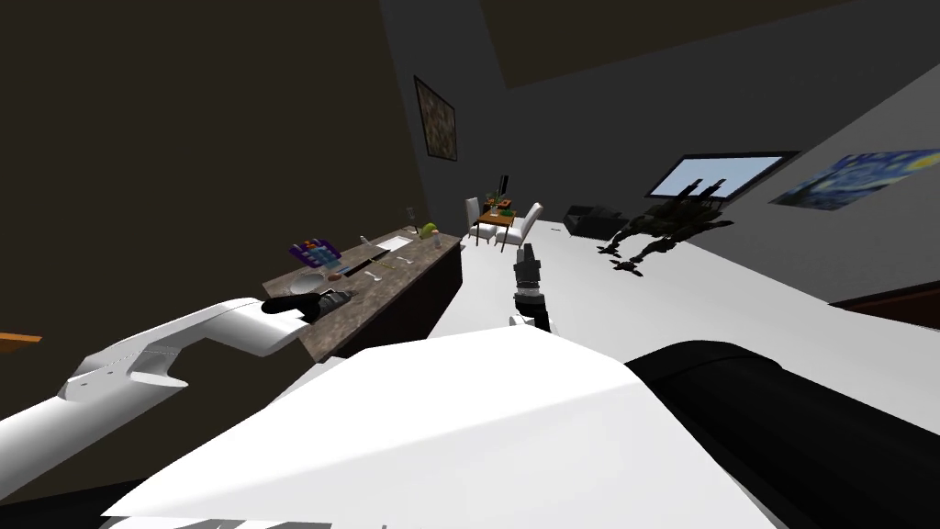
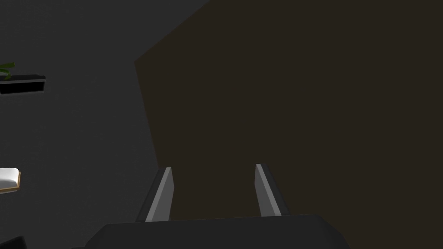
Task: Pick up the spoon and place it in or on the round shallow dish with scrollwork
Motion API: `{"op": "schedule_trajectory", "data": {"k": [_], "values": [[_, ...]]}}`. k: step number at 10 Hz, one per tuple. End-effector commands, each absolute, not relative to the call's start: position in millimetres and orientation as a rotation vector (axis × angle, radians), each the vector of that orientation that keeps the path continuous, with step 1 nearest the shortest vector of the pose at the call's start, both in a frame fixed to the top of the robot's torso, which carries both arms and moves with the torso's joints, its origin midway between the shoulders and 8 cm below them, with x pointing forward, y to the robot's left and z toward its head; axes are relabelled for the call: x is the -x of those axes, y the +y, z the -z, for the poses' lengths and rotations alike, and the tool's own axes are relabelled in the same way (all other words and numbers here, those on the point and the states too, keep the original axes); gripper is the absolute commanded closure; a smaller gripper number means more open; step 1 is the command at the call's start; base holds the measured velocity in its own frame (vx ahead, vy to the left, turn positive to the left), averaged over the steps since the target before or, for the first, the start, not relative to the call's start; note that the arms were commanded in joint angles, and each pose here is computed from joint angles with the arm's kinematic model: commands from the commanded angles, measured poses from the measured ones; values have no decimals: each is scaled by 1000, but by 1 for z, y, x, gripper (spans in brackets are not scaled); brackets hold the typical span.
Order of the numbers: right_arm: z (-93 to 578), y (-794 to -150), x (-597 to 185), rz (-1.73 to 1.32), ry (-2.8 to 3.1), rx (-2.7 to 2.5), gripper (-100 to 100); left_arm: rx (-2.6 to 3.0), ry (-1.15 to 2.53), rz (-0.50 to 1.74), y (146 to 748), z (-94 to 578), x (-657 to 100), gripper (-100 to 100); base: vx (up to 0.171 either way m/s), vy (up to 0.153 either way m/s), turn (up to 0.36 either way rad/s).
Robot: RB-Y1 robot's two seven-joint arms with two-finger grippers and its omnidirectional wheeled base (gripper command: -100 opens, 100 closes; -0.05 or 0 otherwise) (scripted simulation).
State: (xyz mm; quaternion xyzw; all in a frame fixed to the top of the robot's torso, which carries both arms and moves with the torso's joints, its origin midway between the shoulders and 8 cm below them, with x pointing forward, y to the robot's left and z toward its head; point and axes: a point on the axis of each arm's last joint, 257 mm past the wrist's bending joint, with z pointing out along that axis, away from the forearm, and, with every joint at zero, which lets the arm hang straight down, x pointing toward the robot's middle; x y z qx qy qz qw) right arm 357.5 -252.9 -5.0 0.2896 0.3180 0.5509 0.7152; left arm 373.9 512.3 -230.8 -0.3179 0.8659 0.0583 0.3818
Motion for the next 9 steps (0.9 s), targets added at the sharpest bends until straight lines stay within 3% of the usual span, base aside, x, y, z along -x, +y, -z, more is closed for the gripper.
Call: {"op": "schedule_trajectory", "data": {"k": [1, 9], "values": [[5, -253, -357, -1220, 704, -641, 0, 812, 2238, -158, 510, 242, -369, -100, 108, 120, -13], [5, -253, -358, -1220, 704, -641, 0, 853, 2474, -234, 489, 303, -295, -100, 92, 84, -40]]}}
